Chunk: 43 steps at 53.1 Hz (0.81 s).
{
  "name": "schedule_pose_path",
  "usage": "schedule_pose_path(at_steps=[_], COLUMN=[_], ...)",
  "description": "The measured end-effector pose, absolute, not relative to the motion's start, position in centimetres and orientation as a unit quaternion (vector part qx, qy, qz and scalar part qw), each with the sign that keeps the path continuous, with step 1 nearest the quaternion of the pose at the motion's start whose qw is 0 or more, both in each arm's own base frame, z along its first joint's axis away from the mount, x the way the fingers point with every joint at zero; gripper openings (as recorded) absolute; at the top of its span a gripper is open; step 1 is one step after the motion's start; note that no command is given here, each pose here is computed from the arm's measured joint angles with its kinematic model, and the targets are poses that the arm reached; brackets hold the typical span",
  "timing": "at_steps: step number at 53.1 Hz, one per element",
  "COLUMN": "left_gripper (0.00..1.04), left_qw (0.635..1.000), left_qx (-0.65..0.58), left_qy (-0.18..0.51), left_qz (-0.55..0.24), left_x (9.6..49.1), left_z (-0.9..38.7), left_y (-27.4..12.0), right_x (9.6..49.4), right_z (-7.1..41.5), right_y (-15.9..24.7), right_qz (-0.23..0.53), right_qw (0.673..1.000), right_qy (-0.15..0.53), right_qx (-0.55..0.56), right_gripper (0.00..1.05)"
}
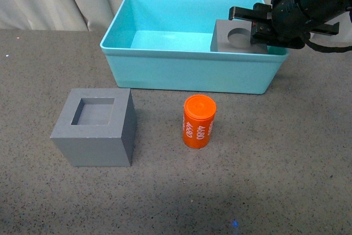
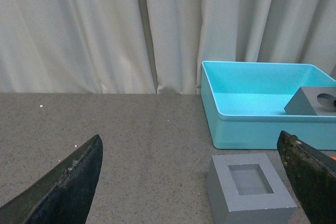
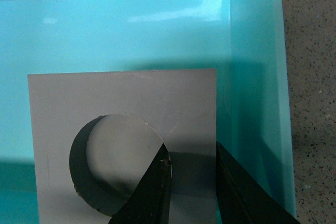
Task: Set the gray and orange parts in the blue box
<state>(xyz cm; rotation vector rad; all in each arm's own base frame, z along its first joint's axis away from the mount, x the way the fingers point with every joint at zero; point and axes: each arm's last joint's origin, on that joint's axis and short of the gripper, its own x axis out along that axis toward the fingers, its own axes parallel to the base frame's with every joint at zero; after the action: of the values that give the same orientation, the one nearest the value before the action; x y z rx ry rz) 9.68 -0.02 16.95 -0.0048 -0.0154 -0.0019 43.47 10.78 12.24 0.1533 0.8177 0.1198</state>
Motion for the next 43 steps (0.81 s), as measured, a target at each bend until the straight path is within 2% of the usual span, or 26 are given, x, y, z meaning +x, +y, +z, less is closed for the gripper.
schedule_pose_path(at_steps=[8, 26, 37, 43], left_gripper=[0.98, 0.98, 0.98, 0.98], left_qw=[1.000, 1.000, 1.000, 1.000], left_qx=[-0.002, -0.002, -0.002, -0.002], left_qy=[-0.008, -0.008, -0.008, -0.008], left_qz=[-0.001, -0.001, -0.001, -0.001], left_x=[9.7, 9.7, 9.7, 9.7], left_z=[16.9, 16.9, 16.9, 16.9], left_y=[0.0, 0.0, 0.0, 0.0], right_x=[43.6, 41.9, 37.5, 33.2], right_z=[12.1, 15.3, 18.9, 19.8], right_y=[10.7, 10.2, 8.9, 8.2], right_qz=[0.057, 0.098, 0.111, 0.117], right_qw=[0.915, 0.943, 0.966, 0.973], right_qy=[0.393, 0.308, 0.223, 0.196], right_qx=[0.073, 0.075, 0.066, 0.043], right_gripper=[0.19, 0.66, 0.97, 0.95])
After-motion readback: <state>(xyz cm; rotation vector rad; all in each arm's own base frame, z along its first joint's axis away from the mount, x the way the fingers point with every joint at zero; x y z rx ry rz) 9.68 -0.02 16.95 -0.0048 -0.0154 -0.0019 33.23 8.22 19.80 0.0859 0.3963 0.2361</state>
